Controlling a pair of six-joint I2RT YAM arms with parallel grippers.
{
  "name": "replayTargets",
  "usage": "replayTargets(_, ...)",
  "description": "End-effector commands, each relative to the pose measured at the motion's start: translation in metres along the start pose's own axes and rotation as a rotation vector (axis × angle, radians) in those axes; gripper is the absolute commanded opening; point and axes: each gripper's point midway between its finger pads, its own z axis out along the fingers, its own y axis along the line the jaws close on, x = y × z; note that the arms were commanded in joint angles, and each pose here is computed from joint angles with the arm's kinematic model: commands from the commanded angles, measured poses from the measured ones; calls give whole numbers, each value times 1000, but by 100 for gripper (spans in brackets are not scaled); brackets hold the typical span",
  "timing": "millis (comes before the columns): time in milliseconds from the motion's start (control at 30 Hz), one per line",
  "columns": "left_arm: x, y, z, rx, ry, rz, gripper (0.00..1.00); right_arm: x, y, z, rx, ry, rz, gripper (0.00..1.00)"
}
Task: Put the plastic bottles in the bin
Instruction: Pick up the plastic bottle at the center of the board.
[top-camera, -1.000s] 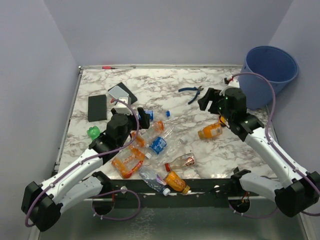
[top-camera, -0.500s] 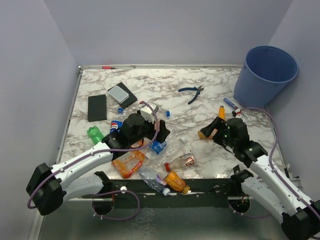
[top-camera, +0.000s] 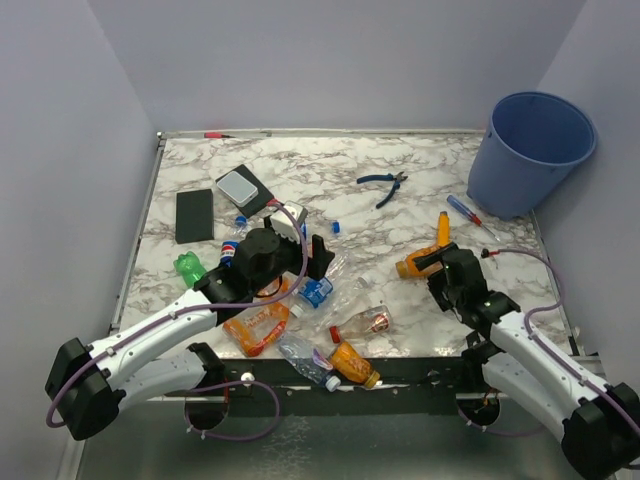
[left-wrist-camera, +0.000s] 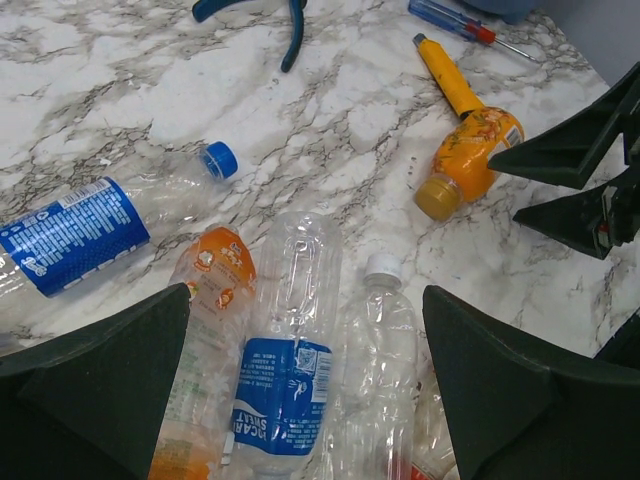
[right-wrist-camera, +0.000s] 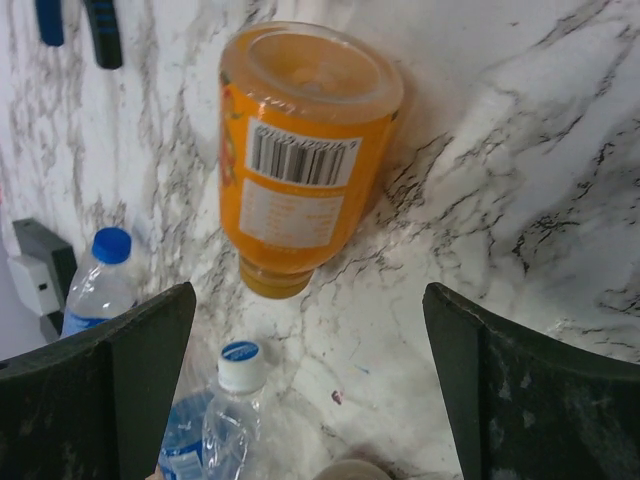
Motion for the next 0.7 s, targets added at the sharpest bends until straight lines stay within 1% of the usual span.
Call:
replayTargets(0,-6,4,-3,-29,-28,4,99,-17,3,17,48,-101,92,100)
replayTargets(100,-9,5,-5,-32,-38,1,99,-15,-4,27,93,-101,89,100)
replayTargets(367,-11,2,-6,-20,-42,-6,99,-29,-3,41,137,-167,35,100)
replayTargets(667,-11,3,-7,-23,-44,-6,99,-30,6,63,109,-144,-18,91)
